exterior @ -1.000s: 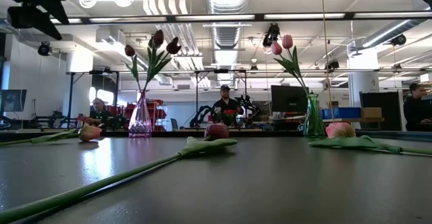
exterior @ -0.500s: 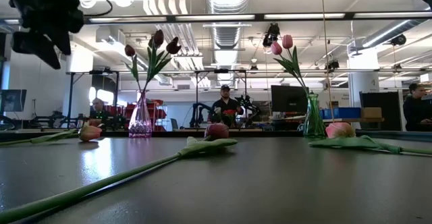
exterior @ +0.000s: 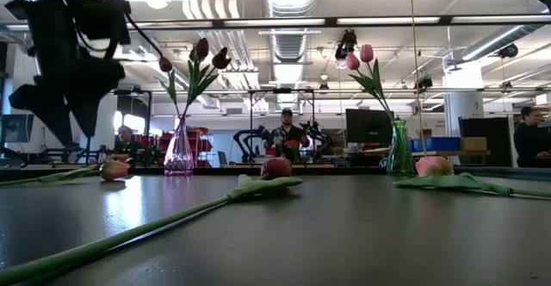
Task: Sort flowers into vase by color
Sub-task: Put the left pink flower into the green vase
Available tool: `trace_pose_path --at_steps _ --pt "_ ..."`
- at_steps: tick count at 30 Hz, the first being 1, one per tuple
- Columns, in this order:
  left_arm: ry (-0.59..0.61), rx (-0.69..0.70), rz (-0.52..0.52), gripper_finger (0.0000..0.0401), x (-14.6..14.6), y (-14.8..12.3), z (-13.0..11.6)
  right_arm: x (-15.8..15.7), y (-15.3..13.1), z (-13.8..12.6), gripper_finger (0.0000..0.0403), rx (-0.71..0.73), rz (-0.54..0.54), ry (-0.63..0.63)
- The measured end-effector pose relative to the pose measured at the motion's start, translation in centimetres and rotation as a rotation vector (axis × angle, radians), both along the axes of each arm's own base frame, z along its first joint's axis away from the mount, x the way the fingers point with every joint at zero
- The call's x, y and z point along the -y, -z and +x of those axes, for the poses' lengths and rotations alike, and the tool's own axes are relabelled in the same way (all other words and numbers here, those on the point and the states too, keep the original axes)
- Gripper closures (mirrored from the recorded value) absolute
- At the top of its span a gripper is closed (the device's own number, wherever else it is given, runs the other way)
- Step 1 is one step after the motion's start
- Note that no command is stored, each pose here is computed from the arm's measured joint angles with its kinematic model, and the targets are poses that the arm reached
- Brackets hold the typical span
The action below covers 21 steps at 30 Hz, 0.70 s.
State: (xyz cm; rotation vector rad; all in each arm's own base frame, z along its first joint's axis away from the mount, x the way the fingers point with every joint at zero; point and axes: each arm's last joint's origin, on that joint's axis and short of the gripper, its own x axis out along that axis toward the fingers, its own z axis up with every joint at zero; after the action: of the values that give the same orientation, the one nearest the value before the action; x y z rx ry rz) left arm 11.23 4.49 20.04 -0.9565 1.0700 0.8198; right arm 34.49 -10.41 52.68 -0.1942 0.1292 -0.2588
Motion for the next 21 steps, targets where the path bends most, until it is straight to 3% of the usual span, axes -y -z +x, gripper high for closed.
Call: trace_pose_path --at_steps 8,21 --pt "0.015 -0.178 0.011 0.0189 -0.7 3.1 1.1 0.0 0.0 0.0 0.0392 0.0 0.001 0.0" --pt "0.077 -0.218 0.004 0.0298 -1.3 6.0 2.6 0.0 0.0 0.0 0.0392 0.002 0.006 0.001"
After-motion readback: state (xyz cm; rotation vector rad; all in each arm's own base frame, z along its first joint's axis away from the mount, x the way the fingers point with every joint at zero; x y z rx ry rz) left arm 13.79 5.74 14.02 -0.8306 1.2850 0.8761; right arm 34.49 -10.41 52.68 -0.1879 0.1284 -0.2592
